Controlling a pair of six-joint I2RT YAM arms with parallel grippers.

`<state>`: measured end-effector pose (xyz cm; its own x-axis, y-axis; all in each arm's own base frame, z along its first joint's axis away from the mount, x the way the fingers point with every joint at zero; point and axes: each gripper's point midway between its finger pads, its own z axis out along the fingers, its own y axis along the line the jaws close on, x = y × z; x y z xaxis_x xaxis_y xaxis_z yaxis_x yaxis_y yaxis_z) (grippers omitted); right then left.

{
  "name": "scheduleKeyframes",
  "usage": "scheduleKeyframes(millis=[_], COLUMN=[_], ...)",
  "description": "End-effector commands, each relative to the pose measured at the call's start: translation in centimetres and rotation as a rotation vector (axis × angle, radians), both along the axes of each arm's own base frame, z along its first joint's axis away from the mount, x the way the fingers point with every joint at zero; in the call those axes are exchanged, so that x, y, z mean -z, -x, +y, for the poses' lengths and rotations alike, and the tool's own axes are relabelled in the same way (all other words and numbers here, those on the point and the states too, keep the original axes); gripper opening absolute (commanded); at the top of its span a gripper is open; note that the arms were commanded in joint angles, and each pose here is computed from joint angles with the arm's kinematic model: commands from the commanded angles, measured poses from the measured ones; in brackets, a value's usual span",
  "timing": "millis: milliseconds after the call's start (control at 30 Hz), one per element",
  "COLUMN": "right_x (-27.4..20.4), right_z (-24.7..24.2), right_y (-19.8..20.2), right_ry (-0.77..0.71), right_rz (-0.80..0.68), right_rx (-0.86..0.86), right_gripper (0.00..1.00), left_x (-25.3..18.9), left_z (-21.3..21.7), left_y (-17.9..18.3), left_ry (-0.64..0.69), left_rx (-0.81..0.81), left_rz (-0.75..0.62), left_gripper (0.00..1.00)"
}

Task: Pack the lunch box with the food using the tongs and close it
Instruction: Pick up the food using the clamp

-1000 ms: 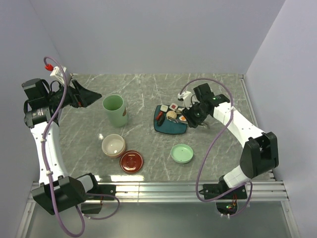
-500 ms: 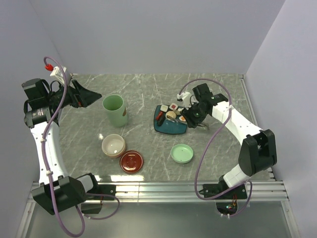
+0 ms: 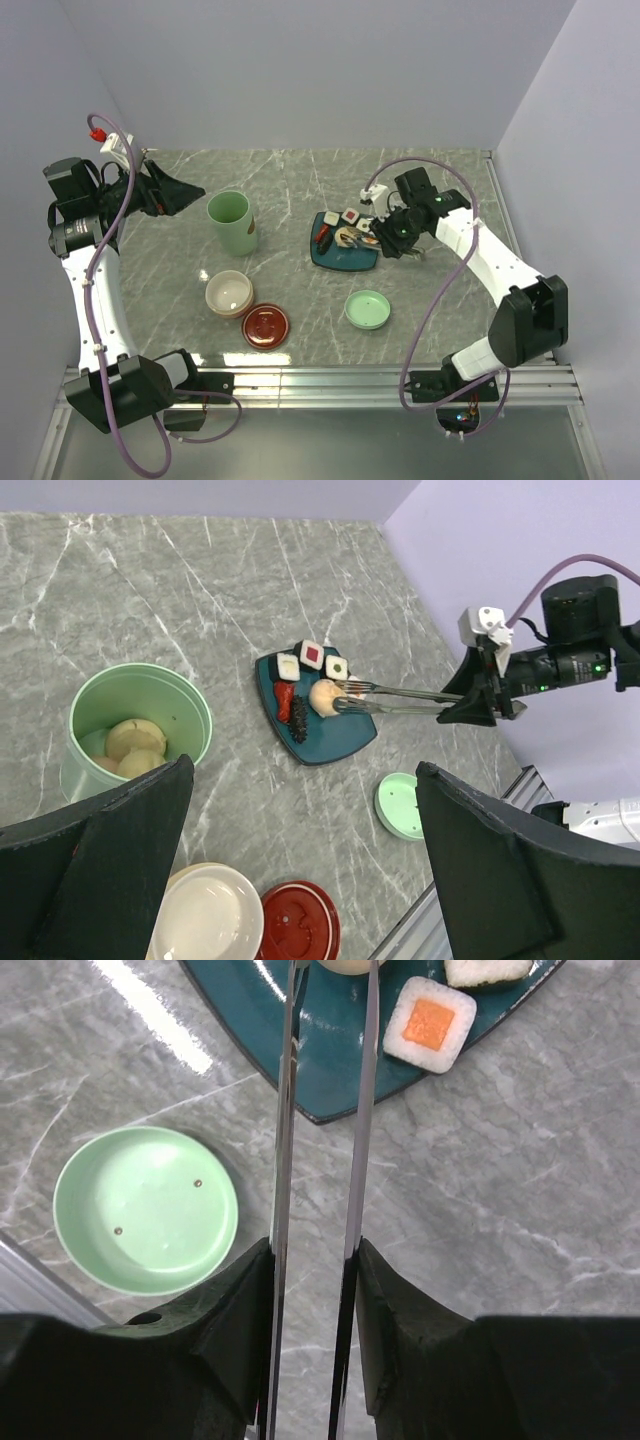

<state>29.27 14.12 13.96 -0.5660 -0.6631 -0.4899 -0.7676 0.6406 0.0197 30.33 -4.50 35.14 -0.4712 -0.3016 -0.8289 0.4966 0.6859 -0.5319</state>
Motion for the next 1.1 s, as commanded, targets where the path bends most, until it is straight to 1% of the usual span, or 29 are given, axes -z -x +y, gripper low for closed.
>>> scheduleKeyframes(millis=[0, 233, 533, 667, 700, 900, 1067], right_x=[-2.6, -1.4, 0.0, -0.1, -0.1, -0.2, 0.8], right_z=[0.1, 0.4, 0.8, 0.7, 0.7, 0.7, 0.8], right_y=[0.9, 2.8, 2.3, 2.4, 2.4, 2.1, 1.2], right_ry=[-0.036, -0.048, -0.028, -0.028, -0.026, -0.026, -0.010], right_rz=[-0.045, 0.023, 0.044, 0.043, 0.043, 0.035, 0.046], right_rx=[-0.025, -0.062, -0.063, -0.056, -0.055, -0.044, -0.033], right_gripper=[0.41, 0.40, 0.46, 0.61, 0.63, 0.64, 0.64], left_x=[-0.7, -0.6, -0.7, -0.5, -0.6, -0.5, -0.5], left_z=[-0.2, -0.2, -0.2, -0.2, -0.2, -0.3, -0.2], left_y=[0.1, 0.0, -0.1, 0.0, 0.0, 0.0, -0.2], left_ry=[-0.001, 0.011, 0.009, 0.009, 0.009, 0.018, 0.016], left_rx=[0.021, 0.023, 0.030, 0.034, 0.035, 0.048, 0.044], left_rz=[-0.038, -0.033, -0.034, -0.032, -0.034, -0.032, -0.029], left_gripper=[1.00, 0.99, 0.99, 0.99, 0.99, 0.99, 0.99])
